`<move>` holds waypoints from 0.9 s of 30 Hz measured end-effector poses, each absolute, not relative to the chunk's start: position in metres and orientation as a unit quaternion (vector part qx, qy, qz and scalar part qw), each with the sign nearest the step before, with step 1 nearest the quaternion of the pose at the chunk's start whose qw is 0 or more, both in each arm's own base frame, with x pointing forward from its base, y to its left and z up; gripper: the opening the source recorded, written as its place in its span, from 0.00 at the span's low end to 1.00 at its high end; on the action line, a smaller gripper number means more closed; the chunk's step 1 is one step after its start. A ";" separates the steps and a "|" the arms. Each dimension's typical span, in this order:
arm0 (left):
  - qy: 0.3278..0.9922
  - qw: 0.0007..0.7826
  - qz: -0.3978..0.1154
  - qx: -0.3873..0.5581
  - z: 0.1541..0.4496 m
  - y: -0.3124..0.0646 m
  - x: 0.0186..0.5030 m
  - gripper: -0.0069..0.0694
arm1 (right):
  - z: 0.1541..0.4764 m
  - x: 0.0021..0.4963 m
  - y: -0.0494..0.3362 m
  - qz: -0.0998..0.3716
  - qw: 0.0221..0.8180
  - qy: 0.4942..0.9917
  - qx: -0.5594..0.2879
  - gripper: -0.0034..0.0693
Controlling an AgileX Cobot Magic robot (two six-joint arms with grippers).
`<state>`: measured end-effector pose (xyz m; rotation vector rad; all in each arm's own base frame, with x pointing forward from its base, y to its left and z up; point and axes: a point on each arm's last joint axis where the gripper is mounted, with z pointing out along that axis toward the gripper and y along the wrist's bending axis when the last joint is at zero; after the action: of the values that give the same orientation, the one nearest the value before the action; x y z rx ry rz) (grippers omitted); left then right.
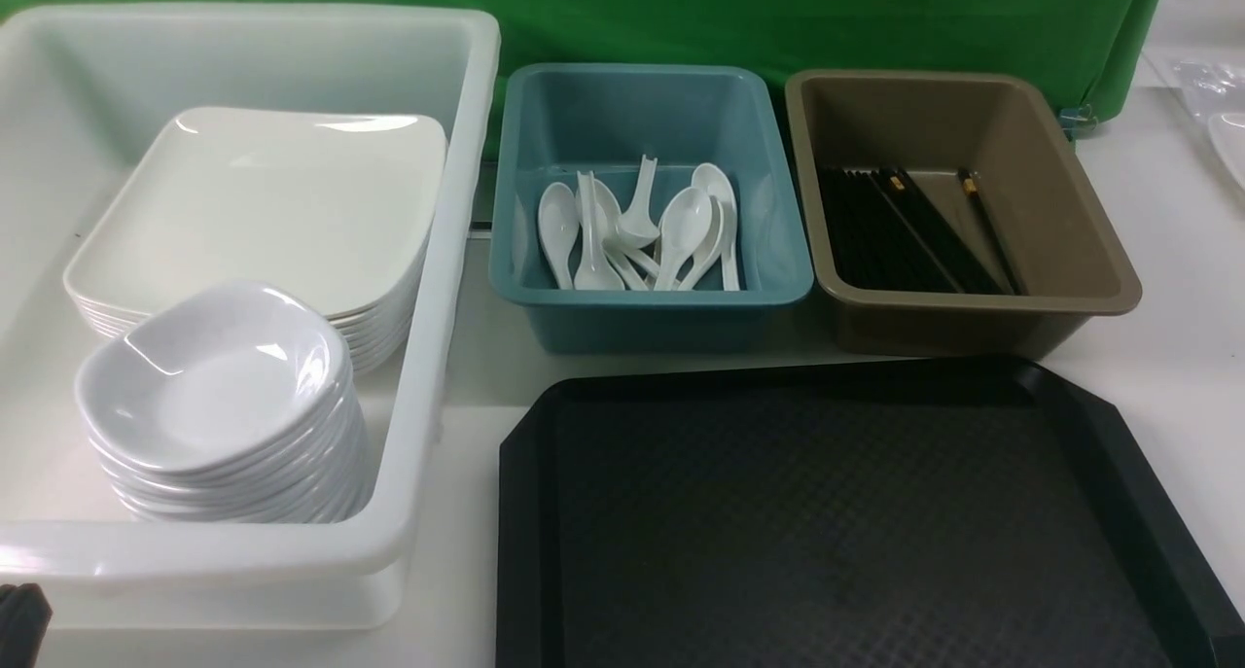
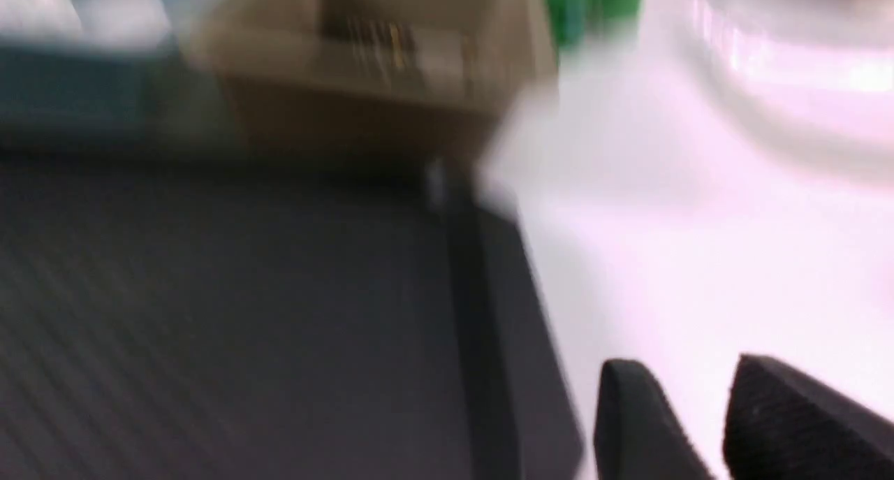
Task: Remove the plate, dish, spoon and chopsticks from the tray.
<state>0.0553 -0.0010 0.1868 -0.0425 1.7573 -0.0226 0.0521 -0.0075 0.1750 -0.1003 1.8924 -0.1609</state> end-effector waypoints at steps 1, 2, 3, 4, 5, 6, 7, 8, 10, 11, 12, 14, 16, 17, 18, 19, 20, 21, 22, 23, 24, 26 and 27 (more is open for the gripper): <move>0.770 0.638 -0.010 -0.019 0.187 -0.001 0.055 0.11 | 0.176 0.052 -0.007 -0.065 0.585 0.808 -0.037 0.37; 0.770 0.638 -0.010 -0.019 0.187 -0.001 0.055 0.11 | 0.176 0.052 -0.007 -0.062 0.586 0.807 -0.033 0.37; 0.770 0.638 -0.009 -0.018 0.187 -0.001 0.055 0.11 | 0.176 0.052 -0.007 -0.058 0.587 0.807 -0.029 0.37; 0.770 0.638 -0.009 -0.018 0.187 -0.001 0.055 0.11 | 0.176 0.052 -0.007 -0.057 0.587 0.807 -0.027 0.37; 0.770 0.638 -0.009 -0.018 0.187 -0.001 0.055 0.11 | 0.176 0.052 -0.007 -0.057 0.587 0.807 -0.027 0.37; 0.770 0.638 -0.009 -0.018 0.187 -0.001 0.055 0.11 | 0.176 0.052 -0.007 -0.056 0.587 0.807 -0.026 0.37; 0.770 0.638 -0.009 -0.018 0.187 -0.001 0.055 0.11 | 0.176 0.052 -0.007 -0.056 0.587 0.807 -0.026 0.37; 0.770 0.638 -0.007 -0.017 0.187 -0.001 0.055 0.11 | 0.176 0.052 -0.007 -0.056 0.587 0.807 -0.026 0.37; 0.770 0.638 -0.005 -0.015 0.187 -0.001 0.055 0.11 | 0.176 0.052 -0.007 -0.056 0.587 0.807 -0.026 0.37; 0.770 0.638 -0.002 -0.013 0.187 -0.001 0.055 0.11 | 0.176 0.052 -0.007 -0.056 0.587 0.807 -0.026 0.37; 0.770 0.638 -0.001 -0.012 0.187 -0.001 0.055 0.11 | 0.176 0.052 -0.007 -0.056 0.587 0.807 -0.026 0.37; 0.770 0.638 -0.001 -0.012 0.187 -0.001 0.055 0.11 | 0.176 0.052 -0.007 -0.056 0.587 0.807 -0.026 0.37; 0.770 0.638 0.000 -0.011 0.187 0.000 0.055 0.11 | 0.176 0.052 -0.007 -0.055 0.587 0.807 -0.025 0.37; 0.770 0.638 0.000 -0.011 0.187 0.000 0.055 0.11 | 0.176 0.052 -0.007 -0.055 0.587 0.807 -0.025 0.37; 0.770 0.638 0.000 -0.011 0.187 0.000 0.055 0.11 | 0.176 0.052 -0.007 -0.055 0.587 0.807 -0.025 0.37; 0.770 0.638 0.000 -0.011 0.187 0.000 0.055 0.11 | 0.176 0.052 -0.007 -0.055 0.587 0.807 -0.025 0.37; 0.770 0.638 0.000 -0.011 0.187 0.000 0.055 0.11 | 0.176 0.052 -0.007 -0.055 0.587 0.807 -0.025 0.37; 0.770 0.638 0.000 -0.011 0.187 0.000 0.055 0.11 | 0.176 0.052 -0.007 -0.055 0.587 0.807 -0.025 0.37; 0.770 0.638 0.000 -0.011 0.187 0.000 0.055 0.11 | 0.176 0.052 -0.007 -0.055 0.587 0.807 -0.025 0.37; 0.770 0.638 0.000 -0.011 0.187 0.000 0.055 0.11 | 0.176 0.052 -0.007 -0.055 0.587 0.807 -0.025 0.37; 0.770 0.638 0.000 -0.011 0.187 0.000 0.055 0.11 | 0.176 0.052 -0.007 -0.055 0.587 0.807 -0.025 0.37; 0.770 0.638 0.000 -0.011 0.187 0.000 0.055 0.11 | 0.176 0.052 -0.007 -0.055 0.587 0.807 -0.025 0.37; 0.770 0.638 0.000 -0.011 0.187 0.000 0.055 0.11 | 0.176 0.052 -0.007 -0.055 0.587 0.807 -0.025 0.37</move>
<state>0.0553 -0.0004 0.1867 -0.0260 1.7586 0.0009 0.0524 -0.0072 0.1761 -0.0580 1.8808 -0.1282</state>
